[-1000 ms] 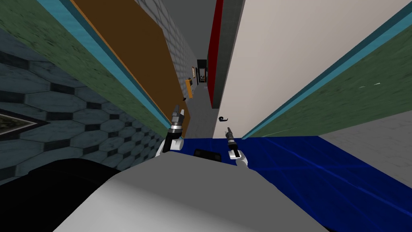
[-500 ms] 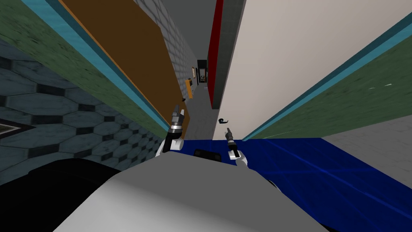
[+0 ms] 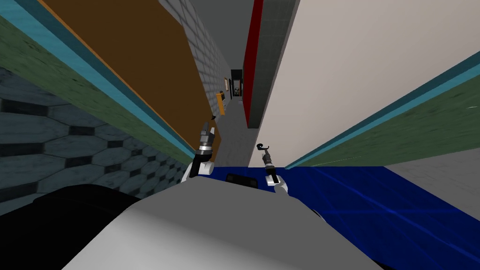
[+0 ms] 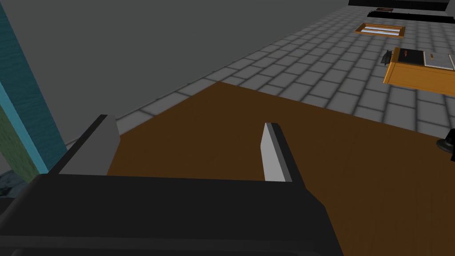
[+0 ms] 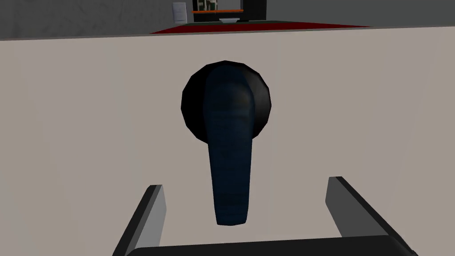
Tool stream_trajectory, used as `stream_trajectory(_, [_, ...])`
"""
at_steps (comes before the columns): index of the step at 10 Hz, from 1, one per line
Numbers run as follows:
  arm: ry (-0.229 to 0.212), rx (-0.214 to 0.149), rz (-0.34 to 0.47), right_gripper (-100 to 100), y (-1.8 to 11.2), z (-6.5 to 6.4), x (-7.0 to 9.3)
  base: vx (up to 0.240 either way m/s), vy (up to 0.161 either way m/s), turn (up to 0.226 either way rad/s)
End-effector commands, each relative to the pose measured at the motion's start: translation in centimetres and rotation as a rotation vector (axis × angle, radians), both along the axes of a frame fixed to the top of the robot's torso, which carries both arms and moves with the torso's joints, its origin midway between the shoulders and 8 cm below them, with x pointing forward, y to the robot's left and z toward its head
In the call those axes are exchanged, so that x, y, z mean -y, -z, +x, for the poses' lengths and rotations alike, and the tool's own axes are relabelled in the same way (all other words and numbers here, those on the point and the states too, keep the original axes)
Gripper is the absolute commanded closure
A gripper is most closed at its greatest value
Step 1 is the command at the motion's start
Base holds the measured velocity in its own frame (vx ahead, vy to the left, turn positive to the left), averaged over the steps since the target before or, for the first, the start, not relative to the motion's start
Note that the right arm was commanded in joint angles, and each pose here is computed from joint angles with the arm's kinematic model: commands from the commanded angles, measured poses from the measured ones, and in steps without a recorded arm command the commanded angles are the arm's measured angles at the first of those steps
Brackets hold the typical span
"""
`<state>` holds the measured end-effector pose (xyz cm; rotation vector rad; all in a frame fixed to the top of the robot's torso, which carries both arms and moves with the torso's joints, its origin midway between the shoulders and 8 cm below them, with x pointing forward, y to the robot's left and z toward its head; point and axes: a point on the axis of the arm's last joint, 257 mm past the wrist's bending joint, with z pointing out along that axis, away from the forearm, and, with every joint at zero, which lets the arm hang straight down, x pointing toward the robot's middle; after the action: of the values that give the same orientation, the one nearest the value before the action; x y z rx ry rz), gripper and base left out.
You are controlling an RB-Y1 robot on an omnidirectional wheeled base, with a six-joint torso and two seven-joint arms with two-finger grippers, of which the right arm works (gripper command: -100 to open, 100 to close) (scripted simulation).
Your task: Push the door open
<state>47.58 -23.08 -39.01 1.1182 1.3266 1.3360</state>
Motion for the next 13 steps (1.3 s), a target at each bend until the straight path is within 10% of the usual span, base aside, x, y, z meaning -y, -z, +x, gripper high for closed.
stream_trajectory(1, [0.006, 0.0, 0.0, -100, 0.1, 0.0, 0.0, 0.225, -0.004, 0.039])
stream_trajectory(3, [0.006, 0.0, 0.0, -100, 0.1, 0.0, 0.0, 0.177, 0.011, 0.02])
stream_trajectory(4, [0.006, 0.0, 0.0, 100, 0.1, 0.0, 0.0, -0.015, -0.003, -0.004])
stream_trajectory(13, [0.034, 0.007, -0.001, 100, -0.3, 0.4, 1.1, 0.048, 0.016, -0.007])
